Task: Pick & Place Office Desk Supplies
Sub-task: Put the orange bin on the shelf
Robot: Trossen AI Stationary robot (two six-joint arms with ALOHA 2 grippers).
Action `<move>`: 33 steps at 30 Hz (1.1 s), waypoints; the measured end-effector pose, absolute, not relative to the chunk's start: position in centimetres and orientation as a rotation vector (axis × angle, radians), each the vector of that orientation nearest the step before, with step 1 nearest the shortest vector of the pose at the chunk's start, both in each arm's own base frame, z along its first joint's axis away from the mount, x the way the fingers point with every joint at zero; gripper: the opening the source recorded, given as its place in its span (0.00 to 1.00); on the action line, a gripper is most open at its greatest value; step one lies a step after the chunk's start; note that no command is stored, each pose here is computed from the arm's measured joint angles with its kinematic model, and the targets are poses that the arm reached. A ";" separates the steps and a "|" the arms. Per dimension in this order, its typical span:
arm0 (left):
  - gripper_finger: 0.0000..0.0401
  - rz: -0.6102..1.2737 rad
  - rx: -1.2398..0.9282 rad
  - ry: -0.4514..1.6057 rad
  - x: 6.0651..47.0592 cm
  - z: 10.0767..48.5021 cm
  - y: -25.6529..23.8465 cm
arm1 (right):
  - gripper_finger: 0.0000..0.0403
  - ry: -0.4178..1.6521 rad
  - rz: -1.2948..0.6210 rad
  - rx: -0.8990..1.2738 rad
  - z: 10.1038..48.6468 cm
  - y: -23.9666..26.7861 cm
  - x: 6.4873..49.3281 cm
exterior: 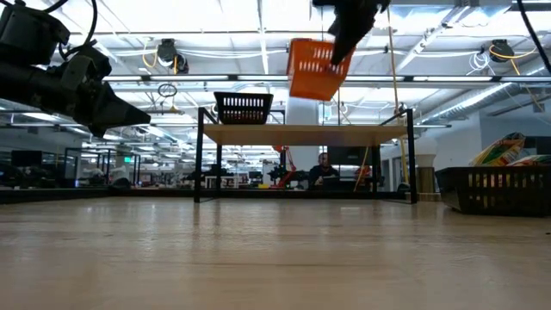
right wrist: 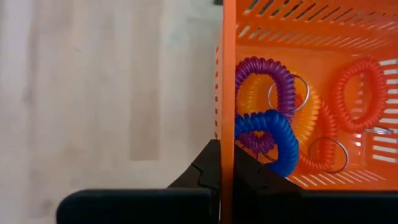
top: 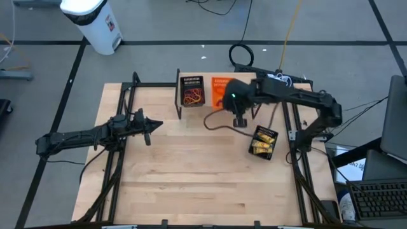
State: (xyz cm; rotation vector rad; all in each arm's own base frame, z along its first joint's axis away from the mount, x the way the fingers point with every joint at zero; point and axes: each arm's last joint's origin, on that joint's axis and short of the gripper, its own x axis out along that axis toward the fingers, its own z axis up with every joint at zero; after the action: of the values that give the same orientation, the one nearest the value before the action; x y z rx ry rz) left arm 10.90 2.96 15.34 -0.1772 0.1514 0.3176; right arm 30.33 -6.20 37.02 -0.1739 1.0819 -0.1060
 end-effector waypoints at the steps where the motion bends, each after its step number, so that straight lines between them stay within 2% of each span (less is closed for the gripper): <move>1: 0.01 0.317 -0.177 0.151 10.9 15.3 3.0 | 0.00 1.089 -0.112 -0.182 36.7 -6.9 30.6; 14: 0.01 0.319 -0.207 0.147 10.9 15.3 3.0 | 0.00 1.230 -0.139 -0.178 30.7 -12.7 34.3; 27: 0.01 0.319 -0.208 0.147 10.9 15.3 3.0 | 0.01 1.220 -0.134 -0.179 30.9 -12.8 34.2; 33: 0.01 0.319 -0.205 0.147 10.9 15.3 3.0 | 0.12 1.221 -0.091 -0.095 30.8 -12.8 33.9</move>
State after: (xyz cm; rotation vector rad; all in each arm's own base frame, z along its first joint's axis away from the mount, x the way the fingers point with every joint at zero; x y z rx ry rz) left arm 10.90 2.96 15.34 -0.2046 0.1473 0.3191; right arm 33.86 -12.84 30.84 -0.0946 1.2207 -0.0912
